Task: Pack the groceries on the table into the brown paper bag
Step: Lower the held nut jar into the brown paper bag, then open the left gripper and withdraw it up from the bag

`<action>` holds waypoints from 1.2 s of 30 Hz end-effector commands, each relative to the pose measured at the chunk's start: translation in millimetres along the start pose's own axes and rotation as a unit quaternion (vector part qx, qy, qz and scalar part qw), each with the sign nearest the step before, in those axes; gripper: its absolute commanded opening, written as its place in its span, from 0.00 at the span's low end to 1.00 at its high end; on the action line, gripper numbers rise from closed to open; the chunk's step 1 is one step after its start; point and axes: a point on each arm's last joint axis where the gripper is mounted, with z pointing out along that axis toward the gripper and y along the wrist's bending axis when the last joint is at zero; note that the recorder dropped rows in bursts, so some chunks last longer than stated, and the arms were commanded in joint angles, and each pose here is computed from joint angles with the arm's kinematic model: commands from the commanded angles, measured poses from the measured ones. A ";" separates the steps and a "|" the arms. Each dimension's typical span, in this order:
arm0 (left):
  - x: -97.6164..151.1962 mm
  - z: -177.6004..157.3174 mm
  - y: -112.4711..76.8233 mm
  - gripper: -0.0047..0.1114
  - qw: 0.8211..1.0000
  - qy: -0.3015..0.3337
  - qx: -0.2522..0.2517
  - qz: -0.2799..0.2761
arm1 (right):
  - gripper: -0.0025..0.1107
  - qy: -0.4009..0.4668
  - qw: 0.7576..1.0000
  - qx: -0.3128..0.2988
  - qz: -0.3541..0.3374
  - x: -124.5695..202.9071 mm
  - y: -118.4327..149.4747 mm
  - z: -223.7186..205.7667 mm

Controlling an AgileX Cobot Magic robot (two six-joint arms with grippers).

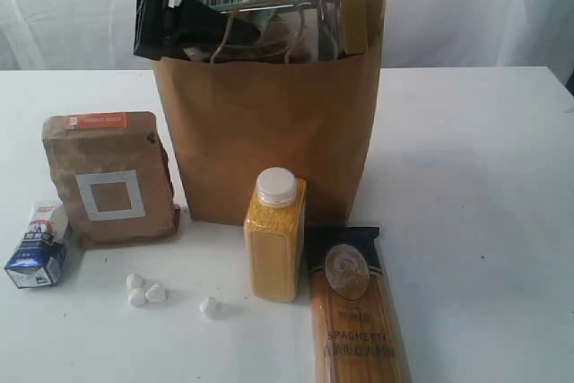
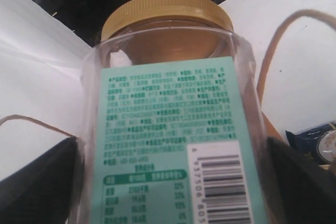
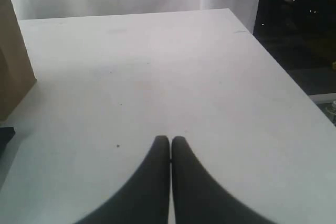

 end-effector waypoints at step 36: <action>-54.9 -42.4 8.2 0.95 0.998 -0.018 -0.056 0.015 | 0.02 -0.003 1.000 -0.002 -0.004 0.8 0.1 0.3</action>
